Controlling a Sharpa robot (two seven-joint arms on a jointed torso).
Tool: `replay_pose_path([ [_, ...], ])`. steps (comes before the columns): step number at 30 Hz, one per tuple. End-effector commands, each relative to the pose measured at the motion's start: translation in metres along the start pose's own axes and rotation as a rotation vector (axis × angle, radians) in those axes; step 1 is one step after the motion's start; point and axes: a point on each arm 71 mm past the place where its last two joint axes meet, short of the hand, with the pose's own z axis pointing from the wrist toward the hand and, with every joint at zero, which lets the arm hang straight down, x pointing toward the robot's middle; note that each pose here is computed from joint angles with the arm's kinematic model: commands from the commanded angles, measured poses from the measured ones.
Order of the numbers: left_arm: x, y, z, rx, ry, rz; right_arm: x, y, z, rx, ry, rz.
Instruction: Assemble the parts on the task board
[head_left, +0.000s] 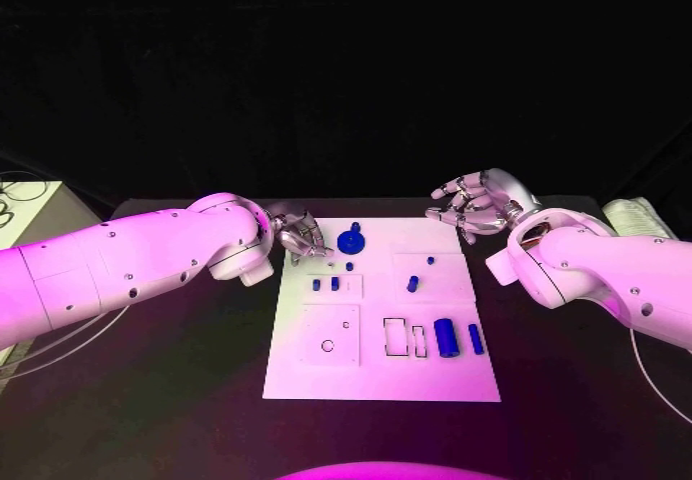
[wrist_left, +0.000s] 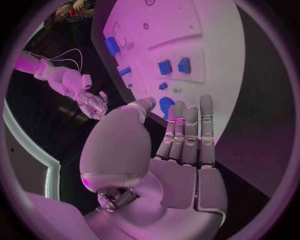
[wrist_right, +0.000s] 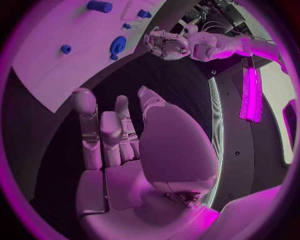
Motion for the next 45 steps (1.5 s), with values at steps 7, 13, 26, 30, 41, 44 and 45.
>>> replay_pose_path([
  [7, 0.0189, -0.0254, -0.0062, 0.418, -0.248, 0.200, -0.001, 0.000, -0.001, -0.011, 0.007, -0.002],
  [13, 0.0363, -0.0316, -0.0003, 0.449, -0.224, 0.356, 0.000, 0.000, -0.001, -0.012, 0.012, -0.001],
  [26, 0.0512, -0.0376, 0.0168, 0.357, -0.147, 0.498, 0.002, 0.001, 0.000, -0.013, 0.017, -0.002],
  [30, 0.0528, -0.0380, 0.0208, 0.327, -0.132, 0.519, 0.002, 0.001, 0.000, -0.014, 0.016, -0.002],
  [41, 0.0540, -0.0374, 0.0276, 0.281, -0.103, 0.547, 0.002, 0.002, 0.000, -0.016, 0.016, -0.005],
  [44, 0.0544, -0.0382, 0.0292, 0.278, -0.100, 0.550, 0.002, 0.002, 0.000, -0.017, 0.016, -0.005],
  [45, 0.0544, -0.0384, 0.0295, 0.277, -0.101, 0.550, 0.002, 0.002, 0.000, -0.018, 0.016, -0.005],
])
